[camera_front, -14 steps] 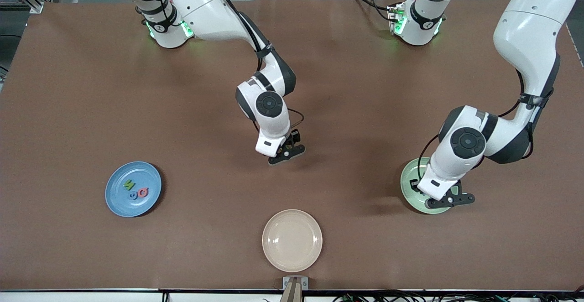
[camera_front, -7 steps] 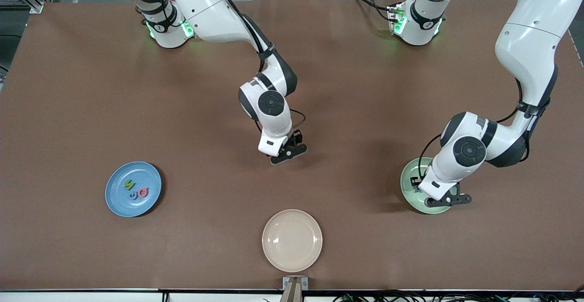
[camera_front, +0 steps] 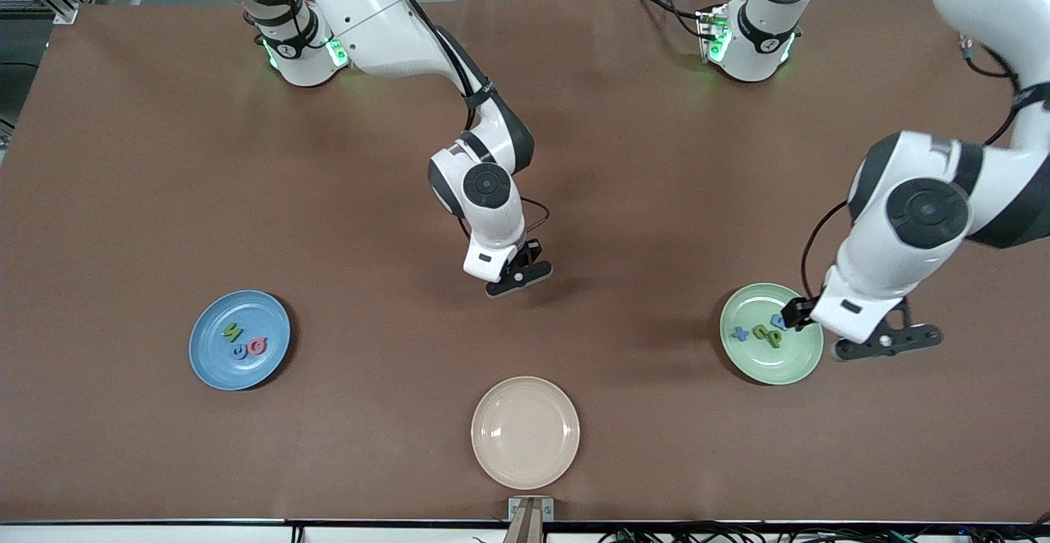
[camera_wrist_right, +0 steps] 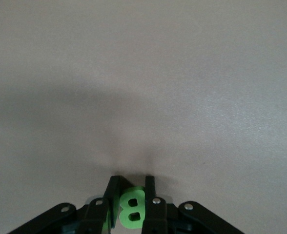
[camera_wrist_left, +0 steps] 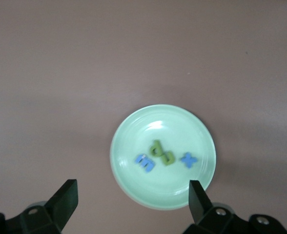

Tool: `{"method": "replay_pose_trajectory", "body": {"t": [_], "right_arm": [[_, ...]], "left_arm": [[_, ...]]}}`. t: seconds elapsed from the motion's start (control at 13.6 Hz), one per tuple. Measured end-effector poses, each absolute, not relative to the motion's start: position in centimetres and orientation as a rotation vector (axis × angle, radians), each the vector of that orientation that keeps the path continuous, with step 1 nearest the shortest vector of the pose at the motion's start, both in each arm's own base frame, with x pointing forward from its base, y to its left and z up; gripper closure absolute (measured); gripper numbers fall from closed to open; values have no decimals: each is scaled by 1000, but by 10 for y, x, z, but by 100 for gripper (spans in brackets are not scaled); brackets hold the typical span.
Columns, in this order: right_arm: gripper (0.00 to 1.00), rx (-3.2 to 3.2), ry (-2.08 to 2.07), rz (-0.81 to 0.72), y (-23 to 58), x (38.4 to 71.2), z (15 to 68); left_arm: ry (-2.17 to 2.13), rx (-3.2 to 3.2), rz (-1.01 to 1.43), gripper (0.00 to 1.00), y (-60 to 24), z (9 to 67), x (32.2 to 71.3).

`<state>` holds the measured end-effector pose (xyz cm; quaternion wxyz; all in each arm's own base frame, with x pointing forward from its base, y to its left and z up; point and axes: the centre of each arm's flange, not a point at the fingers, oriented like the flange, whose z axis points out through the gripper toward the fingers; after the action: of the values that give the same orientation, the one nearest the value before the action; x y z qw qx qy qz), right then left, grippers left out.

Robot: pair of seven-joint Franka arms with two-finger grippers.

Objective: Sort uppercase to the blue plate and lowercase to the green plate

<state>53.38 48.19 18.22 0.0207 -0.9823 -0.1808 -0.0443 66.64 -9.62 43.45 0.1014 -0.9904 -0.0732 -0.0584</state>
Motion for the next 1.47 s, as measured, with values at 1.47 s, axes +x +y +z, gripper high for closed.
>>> {"method": "replay_pose_trajectory", "body": {"t": [1.47], "right_arm": [[76,-3176,-347,82,46,707,282]], "left_arm": [[-298,-3040,11,0,-65,575,627]]}}
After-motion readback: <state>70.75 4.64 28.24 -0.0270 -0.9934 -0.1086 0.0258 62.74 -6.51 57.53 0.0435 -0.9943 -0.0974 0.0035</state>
